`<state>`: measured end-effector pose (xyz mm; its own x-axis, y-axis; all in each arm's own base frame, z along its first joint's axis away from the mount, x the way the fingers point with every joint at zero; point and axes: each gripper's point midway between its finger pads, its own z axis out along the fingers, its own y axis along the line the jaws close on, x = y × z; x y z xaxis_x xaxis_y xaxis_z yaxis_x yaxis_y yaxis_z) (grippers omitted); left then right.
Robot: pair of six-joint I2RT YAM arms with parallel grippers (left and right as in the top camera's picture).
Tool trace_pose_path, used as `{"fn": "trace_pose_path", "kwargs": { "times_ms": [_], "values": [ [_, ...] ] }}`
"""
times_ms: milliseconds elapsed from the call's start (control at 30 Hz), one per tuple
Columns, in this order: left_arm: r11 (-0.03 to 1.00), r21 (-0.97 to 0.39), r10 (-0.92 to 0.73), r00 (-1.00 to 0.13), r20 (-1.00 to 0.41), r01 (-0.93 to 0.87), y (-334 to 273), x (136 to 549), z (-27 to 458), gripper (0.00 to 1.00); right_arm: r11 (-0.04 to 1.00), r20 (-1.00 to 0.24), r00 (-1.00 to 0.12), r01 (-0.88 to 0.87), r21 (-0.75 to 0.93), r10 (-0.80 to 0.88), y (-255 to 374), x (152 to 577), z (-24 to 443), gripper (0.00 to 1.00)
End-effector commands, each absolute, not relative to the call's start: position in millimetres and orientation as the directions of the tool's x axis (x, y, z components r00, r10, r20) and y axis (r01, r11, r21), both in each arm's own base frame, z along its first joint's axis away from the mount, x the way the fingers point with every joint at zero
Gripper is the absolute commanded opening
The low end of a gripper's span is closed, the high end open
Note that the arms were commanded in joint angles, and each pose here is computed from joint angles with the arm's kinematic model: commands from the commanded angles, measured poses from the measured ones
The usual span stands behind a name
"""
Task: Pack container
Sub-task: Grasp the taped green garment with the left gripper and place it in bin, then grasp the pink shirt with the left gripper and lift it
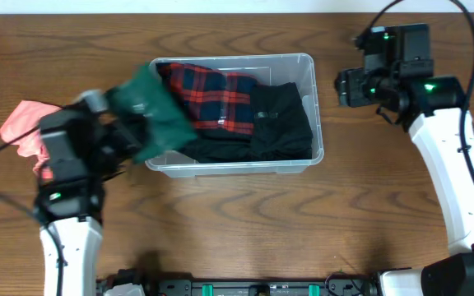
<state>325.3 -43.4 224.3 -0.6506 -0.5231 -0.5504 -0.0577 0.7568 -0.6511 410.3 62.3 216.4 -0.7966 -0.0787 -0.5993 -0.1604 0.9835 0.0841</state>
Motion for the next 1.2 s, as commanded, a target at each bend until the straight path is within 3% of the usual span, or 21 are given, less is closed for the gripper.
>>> {"fn": "trace_pose_path", "kwargs": {
  "times_ms": [0, 233, 533, 633, 667, 767, 833, 1000, 1167],
  "values": [
    [0.825, -0.537, -0.332, -0.618, -0.712, 0.176, -93.6, 334.8, 262.6, 0.06, 0.986, -0.588, -0.808, -0.128, 0.110, -0.039, 59.3, 404.8, 218.1, 0.73],
    [0.783, -0.380, -0.045, -0.564, -0.825, 0.493, -188.1, 344.3, 252.3, 0.06, 0.986, -0.573, -0.818, -0.132, 0.107, -0.047, 59.2, 400.8, 215.3, 0.73],
    [0.796, -0.431, 0.039, -0.746, -0.664, 0.426, -214.7, 367.4, 144.5, 0.06, 0.985, -0.554, -0.830, -0.139, 0.106, -0.058, 59.5, 395.9, 212.1, 0.73],
    [0.791, -0.454, 0.055, -0.787, -0.615, 0.411, -217.9, 364.7, 123.3, 0.06, 0.954, -0.560, -0.816, -0.264, 0.141, -0.143, 81.3, 390.9, 213.5, 0.70],
    [0.792, -0.454, 0.056, -0.790, -0.610, 0.407, -217.4, 364.2, 121.6, 0.12, 0.932, -0.569, -0.803, -0.323, 0.163, -0.178, 93.8, 388.1, 215.6, 0.66],
    [0.794, -0.452, 0.047, -0.784, -0.619, 0.406, -213.2, 363.5, 131.8, 0.77, 0.874, -0.610, -0.742, -0.459, 0.160, -0.278, 127.0, 384.3, 222.7, 0.61],
    [0.803, -0.444, 0.033, -0.773, -0.634, 0.398, -205.2, 361.8, 146.0, 0.96, 0.842, -0.640, -0.687, -0.527, 0.113, -0.344, 148.6, 384.1, 227.0, 0.62],
    [0.917, -0.314, -0.051, -0.709, -0.703, 0.245, -142.0, 358.2, 187.9, 0.98, 0.782, -0.719, -0.547, -0.623, 0.006, -0.429, 203.5, 387.1, 242.7, 0.63],
    [0.971, -0.233, -0.141, -0.639, -0.756, 0.061, -73.2, 338.1, 225.1, 0.98, 0.728, -0.740, -0.487, -0.686, -0.003, -0.463, 251.0, 386.9, 232.9, 0.54]
  ]
}}
